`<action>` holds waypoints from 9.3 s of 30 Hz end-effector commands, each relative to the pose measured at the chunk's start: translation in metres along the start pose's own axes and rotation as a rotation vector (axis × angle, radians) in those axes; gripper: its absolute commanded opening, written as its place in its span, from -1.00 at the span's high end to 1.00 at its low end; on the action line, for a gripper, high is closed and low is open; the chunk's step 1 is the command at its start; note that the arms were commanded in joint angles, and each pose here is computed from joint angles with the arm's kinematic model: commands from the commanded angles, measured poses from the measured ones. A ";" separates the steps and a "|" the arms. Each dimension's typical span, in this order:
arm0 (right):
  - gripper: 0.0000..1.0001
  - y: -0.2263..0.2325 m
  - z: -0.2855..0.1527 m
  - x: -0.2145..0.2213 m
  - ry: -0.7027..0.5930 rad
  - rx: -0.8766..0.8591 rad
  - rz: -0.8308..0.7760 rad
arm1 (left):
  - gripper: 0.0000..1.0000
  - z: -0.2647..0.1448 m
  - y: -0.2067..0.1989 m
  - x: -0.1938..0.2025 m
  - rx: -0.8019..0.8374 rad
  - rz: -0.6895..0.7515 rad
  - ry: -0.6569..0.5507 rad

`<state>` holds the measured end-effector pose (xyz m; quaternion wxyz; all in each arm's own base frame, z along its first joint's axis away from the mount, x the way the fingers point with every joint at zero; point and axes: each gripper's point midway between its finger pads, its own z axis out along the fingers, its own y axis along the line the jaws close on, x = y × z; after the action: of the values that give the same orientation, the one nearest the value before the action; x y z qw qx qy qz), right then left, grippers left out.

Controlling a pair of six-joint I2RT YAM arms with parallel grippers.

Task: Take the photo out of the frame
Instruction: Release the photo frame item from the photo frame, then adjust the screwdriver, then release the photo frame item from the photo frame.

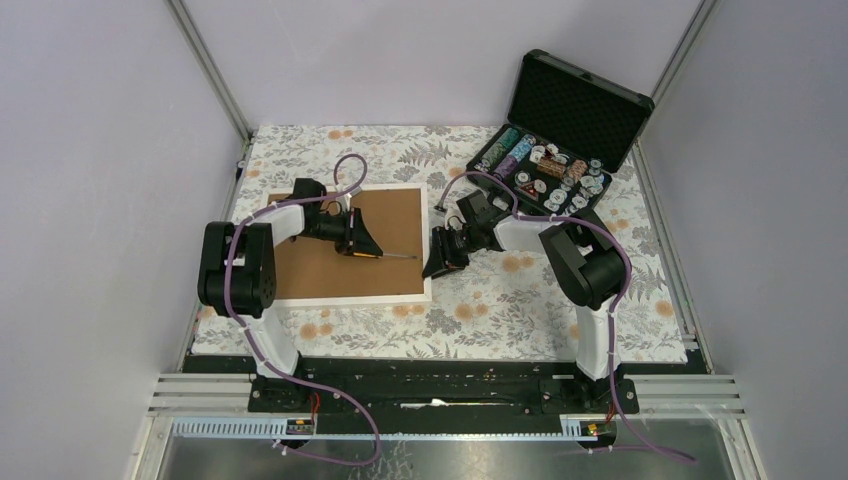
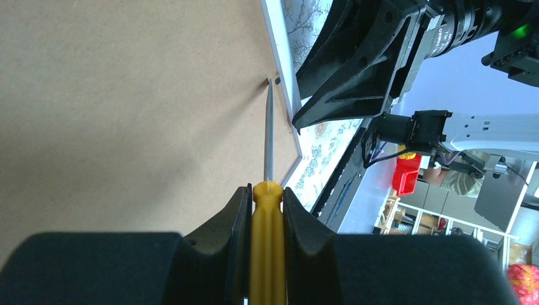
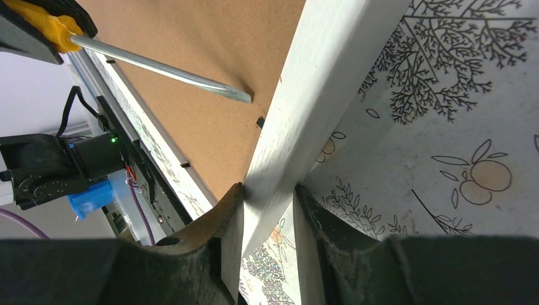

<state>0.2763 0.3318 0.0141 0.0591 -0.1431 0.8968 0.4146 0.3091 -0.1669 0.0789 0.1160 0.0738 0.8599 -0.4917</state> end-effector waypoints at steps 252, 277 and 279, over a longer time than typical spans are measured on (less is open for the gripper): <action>-0.14 0.003 -0.028 -0.062 -0.331 -0.059 -0.085 | 1.00 0.007 -0.004 -0.012 0.130 -0.102 -0.368; 0.08 -0.013 -0.008 -0.052 -0.284 -0.052 -0.072 | 1.00 0.013 0.016 -0.013 0.150 -0.203 -0.366; 0.08 -0.013 -0.007 -0.052 -0.281 -0.052 -0.072 | 1.00 0.012 0.016 -0.015 0.147 -0.198 -0.371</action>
<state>0.3299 0.3234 0.0229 0.1943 -0.1093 0.8648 0.4499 0.3188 -0.1765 0.0621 0.1939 -0.0967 0.7908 -0.5724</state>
